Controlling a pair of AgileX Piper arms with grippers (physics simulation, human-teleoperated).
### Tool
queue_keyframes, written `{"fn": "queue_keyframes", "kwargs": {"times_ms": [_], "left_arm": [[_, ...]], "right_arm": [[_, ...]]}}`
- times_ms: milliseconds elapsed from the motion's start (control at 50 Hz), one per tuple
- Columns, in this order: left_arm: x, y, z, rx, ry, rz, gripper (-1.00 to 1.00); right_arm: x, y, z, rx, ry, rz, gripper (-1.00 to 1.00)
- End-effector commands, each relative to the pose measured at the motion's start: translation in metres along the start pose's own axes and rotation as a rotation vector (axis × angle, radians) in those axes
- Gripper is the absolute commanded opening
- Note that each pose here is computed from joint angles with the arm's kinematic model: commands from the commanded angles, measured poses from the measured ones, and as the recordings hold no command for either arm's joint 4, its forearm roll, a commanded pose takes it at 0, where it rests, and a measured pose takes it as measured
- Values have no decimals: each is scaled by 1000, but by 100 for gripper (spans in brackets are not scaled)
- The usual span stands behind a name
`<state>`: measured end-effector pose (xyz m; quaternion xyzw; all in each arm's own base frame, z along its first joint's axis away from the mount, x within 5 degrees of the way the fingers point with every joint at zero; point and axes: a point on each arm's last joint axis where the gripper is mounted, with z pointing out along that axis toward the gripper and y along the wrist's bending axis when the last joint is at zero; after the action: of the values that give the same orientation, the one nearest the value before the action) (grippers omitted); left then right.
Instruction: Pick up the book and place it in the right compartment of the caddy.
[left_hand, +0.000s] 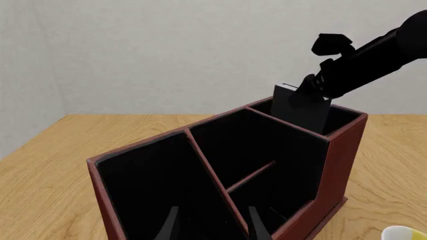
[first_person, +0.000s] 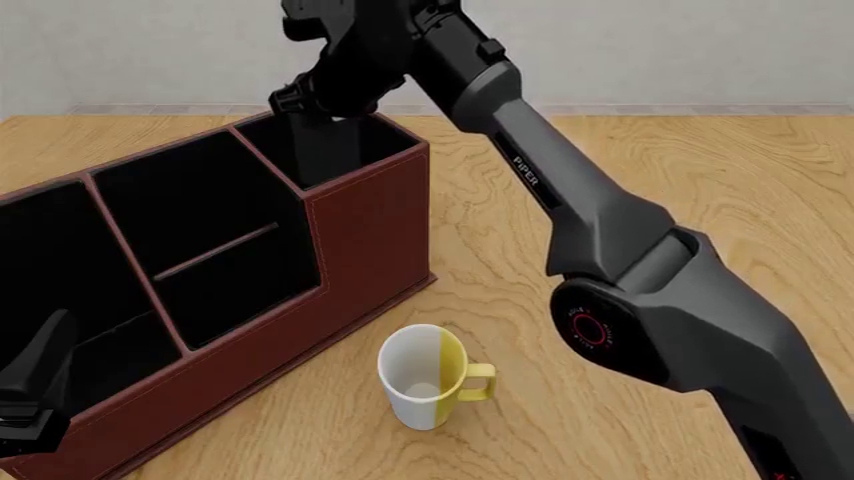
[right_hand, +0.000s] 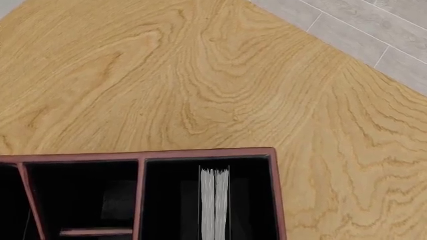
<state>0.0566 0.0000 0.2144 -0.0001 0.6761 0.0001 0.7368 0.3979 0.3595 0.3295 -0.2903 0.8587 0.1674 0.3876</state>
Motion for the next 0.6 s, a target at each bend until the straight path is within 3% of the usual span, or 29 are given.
{"fn": "queue_keyframes", "kwargs": {"times_ms": [20, 320, 340, 600], "left_arm": [[0, 0, 0, 0, 0, 0, 100], [0, 0, 0, 0, 0, 0, 100], [0, 0, 0, 0, 0, 0, 100], [0, 0, 0, 0, 0, 0, 100]], "right_arm": [[-3, 2, -5, -5, -17, 9, -100], [-3, 2, -5, -4, -19, 3, -100], [-3, 1, -5, -3, -20, 3, 100], [-3, 2, -4, -4, -20, 1, 100]]}}
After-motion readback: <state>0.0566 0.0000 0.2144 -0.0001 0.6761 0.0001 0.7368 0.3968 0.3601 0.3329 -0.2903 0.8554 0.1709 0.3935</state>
